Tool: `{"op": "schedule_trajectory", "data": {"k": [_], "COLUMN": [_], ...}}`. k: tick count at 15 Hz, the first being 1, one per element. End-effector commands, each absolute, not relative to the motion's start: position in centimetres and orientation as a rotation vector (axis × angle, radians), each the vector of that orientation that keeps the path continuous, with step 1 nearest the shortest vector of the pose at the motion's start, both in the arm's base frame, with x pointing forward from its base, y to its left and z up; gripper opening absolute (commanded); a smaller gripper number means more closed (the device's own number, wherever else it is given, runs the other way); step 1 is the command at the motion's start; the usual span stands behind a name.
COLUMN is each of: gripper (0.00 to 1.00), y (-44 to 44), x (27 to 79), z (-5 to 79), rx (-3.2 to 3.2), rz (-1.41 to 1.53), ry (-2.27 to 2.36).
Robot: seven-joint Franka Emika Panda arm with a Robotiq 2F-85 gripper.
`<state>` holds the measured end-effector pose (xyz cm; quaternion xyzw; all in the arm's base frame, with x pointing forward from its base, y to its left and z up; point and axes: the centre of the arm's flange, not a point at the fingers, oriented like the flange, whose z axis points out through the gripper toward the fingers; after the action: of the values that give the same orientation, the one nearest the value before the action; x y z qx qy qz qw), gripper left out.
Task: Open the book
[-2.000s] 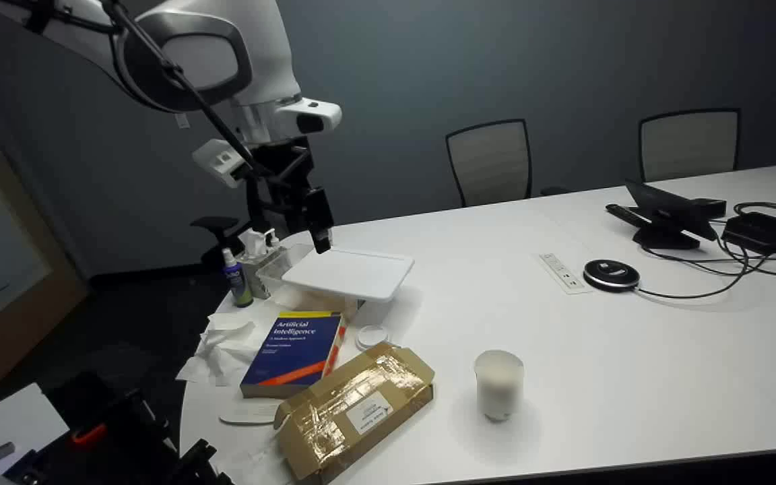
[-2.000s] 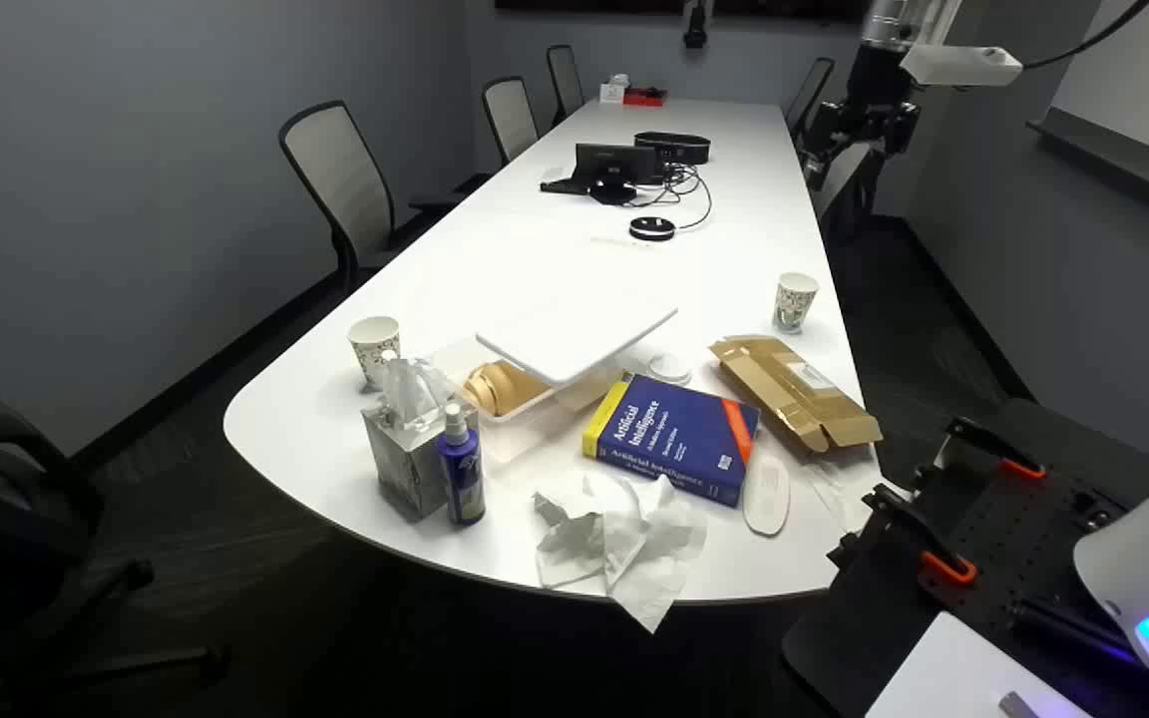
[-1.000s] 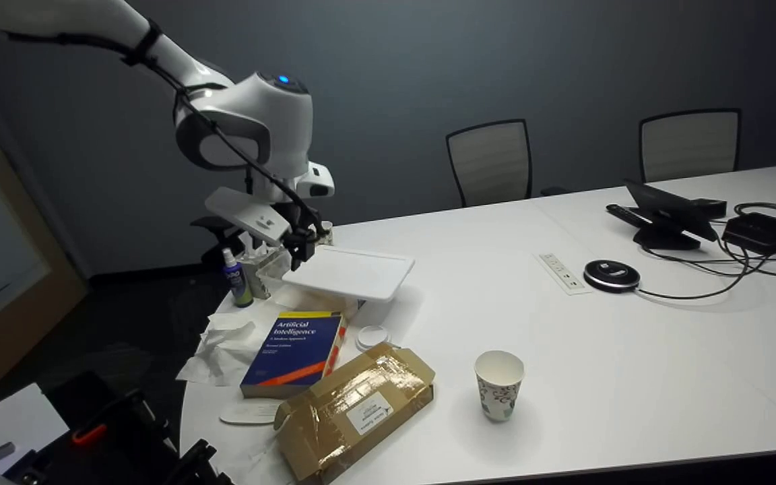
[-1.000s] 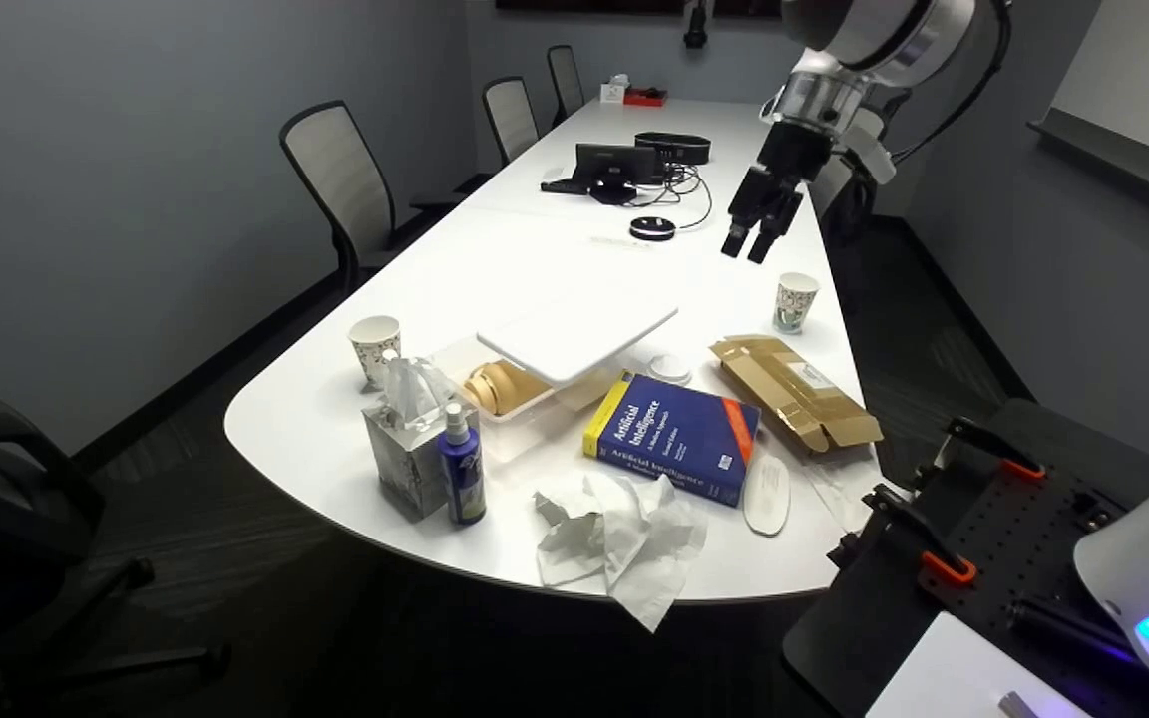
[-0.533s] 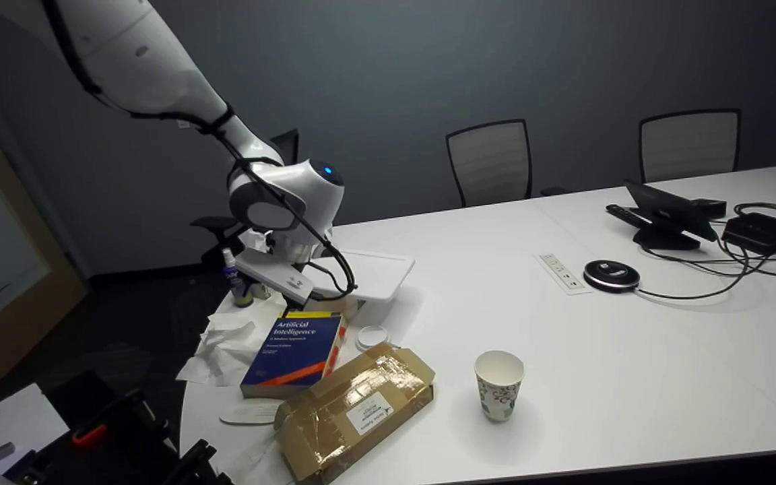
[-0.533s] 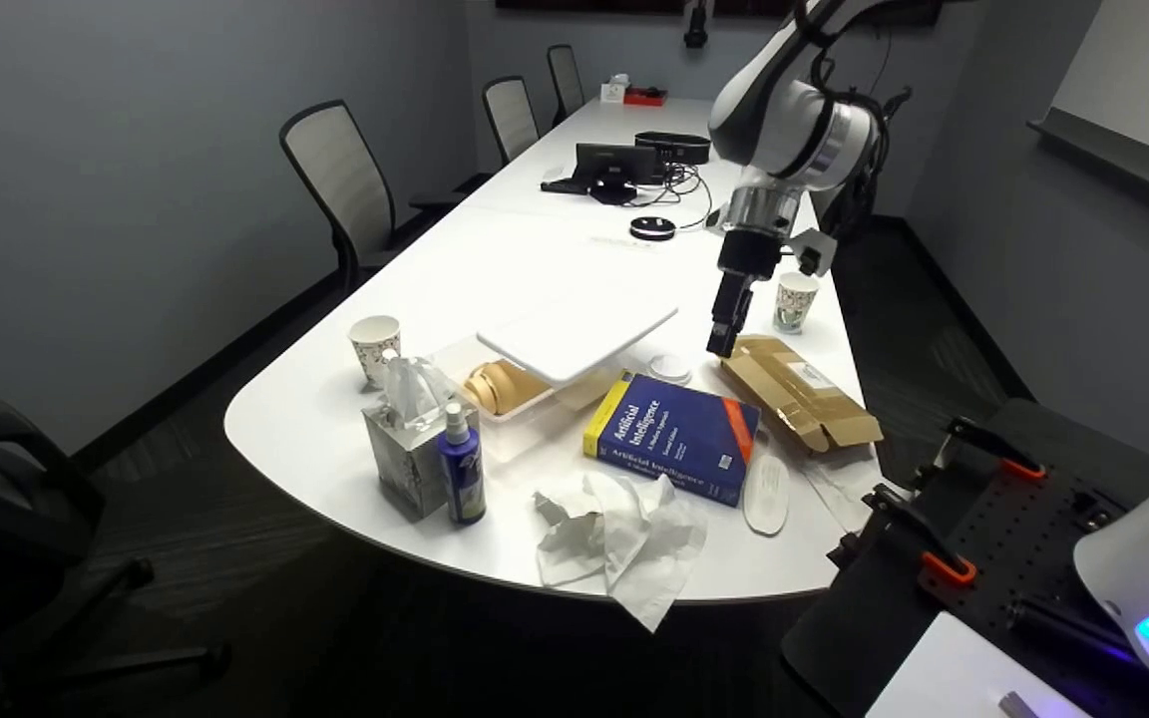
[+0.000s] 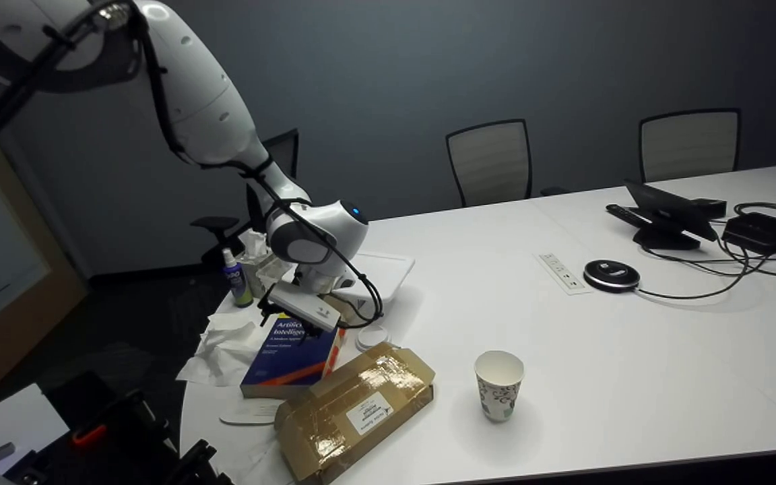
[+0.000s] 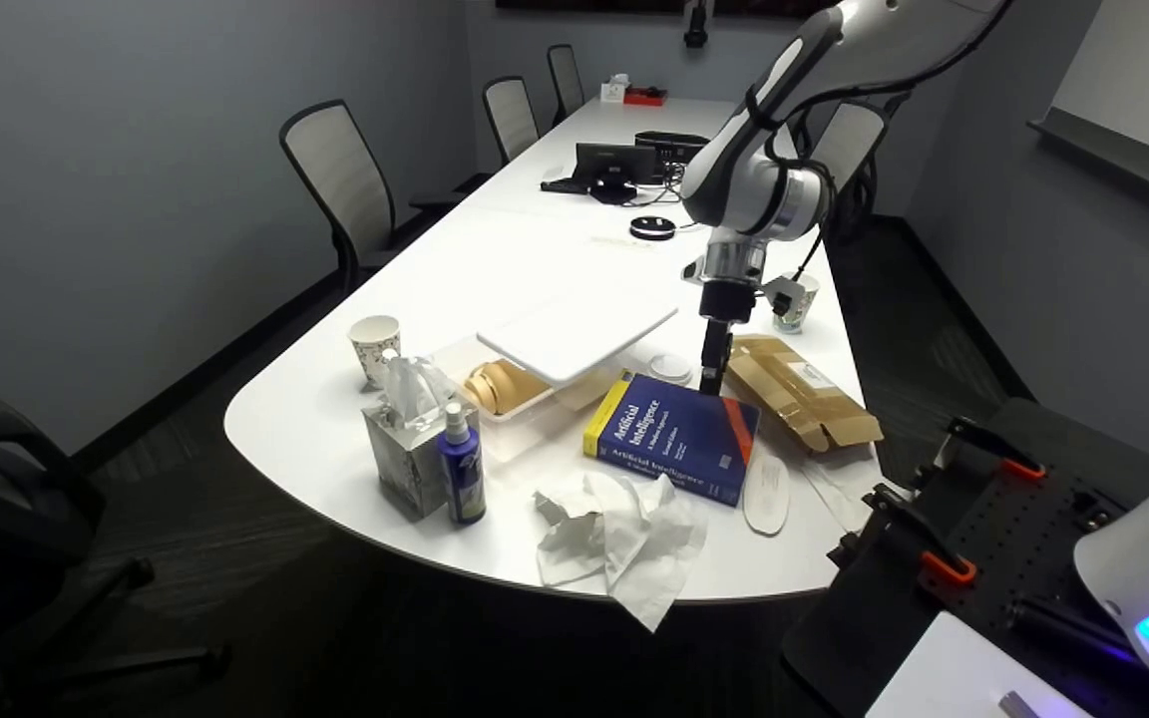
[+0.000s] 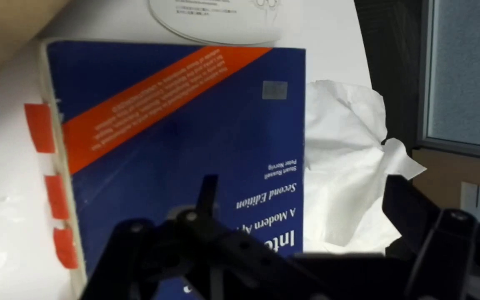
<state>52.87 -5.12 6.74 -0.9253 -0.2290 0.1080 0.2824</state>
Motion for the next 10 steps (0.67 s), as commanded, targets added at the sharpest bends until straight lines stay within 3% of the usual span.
{"op": "schedule_trajectory", "data": {"k": [1,10], "gripper": [1.0,1.0], "y": [-6.4,-7.9], "x": [54.6,55.6], "z": [5.0,4.5], "rx": [-2.492,-2.613], "rz": [0.252,0.161], "ry": [-0.612,-0.625]}}
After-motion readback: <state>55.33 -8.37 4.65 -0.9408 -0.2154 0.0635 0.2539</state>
